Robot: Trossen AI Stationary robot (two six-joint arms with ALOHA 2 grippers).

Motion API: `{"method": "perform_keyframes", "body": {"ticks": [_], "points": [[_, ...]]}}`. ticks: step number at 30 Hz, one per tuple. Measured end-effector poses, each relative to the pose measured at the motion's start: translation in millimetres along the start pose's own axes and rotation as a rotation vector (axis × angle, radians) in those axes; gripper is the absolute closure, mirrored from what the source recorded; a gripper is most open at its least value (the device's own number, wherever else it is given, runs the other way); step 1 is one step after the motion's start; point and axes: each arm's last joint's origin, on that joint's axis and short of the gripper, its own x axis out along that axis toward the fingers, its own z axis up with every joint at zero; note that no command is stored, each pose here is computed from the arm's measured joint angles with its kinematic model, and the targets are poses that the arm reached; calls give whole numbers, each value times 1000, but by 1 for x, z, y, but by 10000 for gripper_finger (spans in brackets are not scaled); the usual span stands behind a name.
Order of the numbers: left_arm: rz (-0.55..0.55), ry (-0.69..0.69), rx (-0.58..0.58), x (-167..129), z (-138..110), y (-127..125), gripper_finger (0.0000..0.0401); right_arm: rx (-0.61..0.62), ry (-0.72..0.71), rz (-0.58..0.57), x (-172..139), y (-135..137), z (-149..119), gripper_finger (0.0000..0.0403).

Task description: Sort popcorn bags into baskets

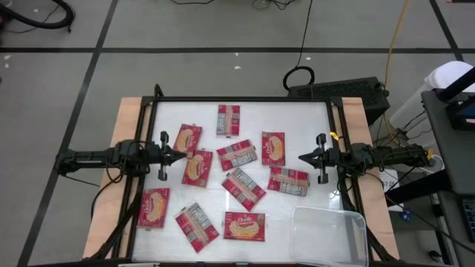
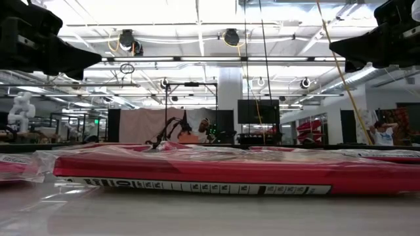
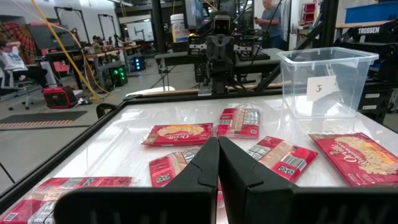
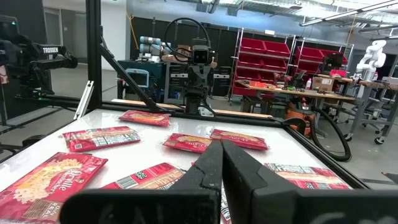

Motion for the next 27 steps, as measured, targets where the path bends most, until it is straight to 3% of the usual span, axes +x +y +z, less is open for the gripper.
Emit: {"method": "perform_keyframes", "body": {"ticks": [27], "points": [[21, -51, 18, 0, 5, 1, 395, 0, 0, -1, 0, 0, 0, 403]]}}
